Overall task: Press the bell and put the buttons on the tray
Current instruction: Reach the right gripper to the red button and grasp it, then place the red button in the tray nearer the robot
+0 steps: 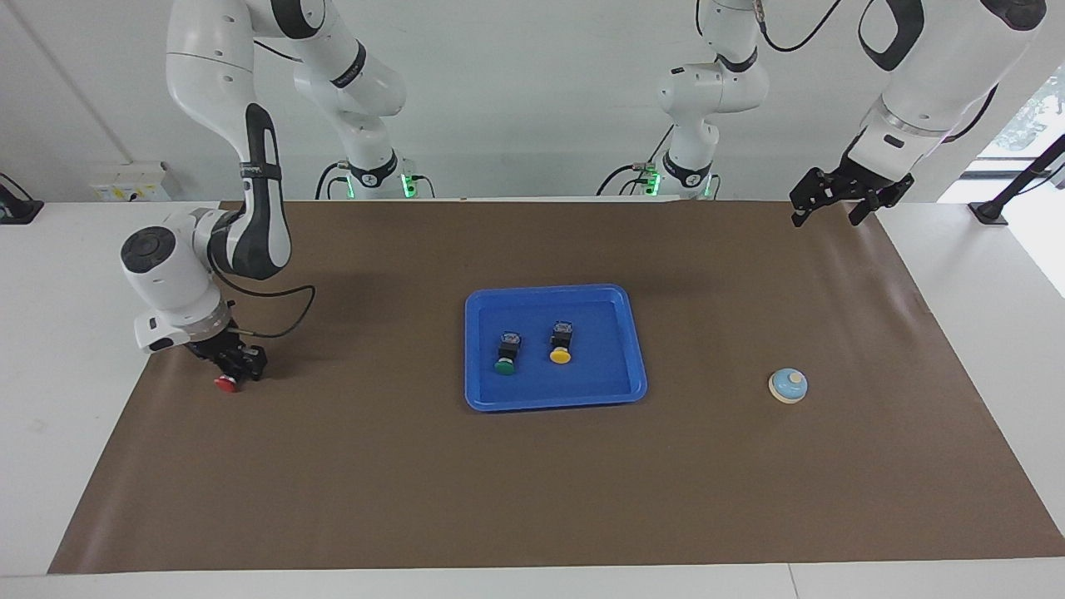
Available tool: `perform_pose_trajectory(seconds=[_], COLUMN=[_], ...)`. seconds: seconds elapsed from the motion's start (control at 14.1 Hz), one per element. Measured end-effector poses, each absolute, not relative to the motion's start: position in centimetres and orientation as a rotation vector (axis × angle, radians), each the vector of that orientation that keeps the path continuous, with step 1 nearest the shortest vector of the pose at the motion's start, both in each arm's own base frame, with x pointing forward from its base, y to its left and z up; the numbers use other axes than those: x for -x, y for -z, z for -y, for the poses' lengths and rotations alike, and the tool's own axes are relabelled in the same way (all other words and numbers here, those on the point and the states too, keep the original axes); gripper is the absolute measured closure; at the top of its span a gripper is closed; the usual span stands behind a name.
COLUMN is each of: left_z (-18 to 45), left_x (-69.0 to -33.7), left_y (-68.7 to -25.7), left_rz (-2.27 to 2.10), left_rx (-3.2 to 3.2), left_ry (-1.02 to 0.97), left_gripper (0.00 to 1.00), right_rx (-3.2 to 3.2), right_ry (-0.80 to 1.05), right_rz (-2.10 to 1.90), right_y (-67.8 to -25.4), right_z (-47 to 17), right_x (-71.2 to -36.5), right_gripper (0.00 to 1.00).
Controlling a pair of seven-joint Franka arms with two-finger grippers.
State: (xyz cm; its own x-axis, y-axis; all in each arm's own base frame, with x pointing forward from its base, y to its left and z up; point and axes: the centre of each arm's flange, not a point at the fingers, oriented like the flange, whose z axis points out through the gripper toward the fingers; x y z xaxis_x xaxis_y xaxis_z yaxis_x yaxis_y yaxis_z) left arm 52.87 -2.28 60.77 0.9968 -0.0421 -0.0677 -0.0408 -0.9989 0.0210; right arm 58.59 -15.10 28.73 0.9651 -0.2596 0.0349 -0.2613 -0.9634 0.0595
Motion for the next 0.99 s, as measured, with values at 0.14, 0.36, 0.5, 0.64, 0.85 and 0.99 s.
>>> perform_pose_trajectory(seconds=[0.14,0.36,0.5,0.64,0.85,0.99], left_z=[2.3,2.3,2.3,2.3,2.3,2.3], left_x=[-52.9,-52.9,-52.9,-52.9,-52.9,-52.9], left_y=[-60.8,-60.8,-60.8,-60.8,-60.8,-60.8], left_rz=[0.065,0.065,0.065,0.065,0.065,0.065], left_rx=[-3.120,-3.120,-3.120,-3.120,-3.120,-3.120], left_ry=[0.106,0.106,0.106,0.106,0.106,0.106], left_gripper=[0.00,0.00,0.00,0.00,0.00,0.00], right_rx=[-3.055,-3.058,-3.060,-3.067,-3.075,-3.092], right_ry=[-0.025,0.012,0.049,0.064,0.106,0.121], right_rz=[0.389,0.351,0.291,0.237,0.247,0.233], right_y=[-28.9,-29.8,-32.1,-35.4,-39.1,-41.4], right_z=[14.5,13.0,10.7,6.7,-1.9,-9.9], right_x=[-58.7,-59.3,-60.7,-62.3,-63.4,-63.1], right_gripper=[0.57,0.57,0.57,0.57,0.57,0.57])
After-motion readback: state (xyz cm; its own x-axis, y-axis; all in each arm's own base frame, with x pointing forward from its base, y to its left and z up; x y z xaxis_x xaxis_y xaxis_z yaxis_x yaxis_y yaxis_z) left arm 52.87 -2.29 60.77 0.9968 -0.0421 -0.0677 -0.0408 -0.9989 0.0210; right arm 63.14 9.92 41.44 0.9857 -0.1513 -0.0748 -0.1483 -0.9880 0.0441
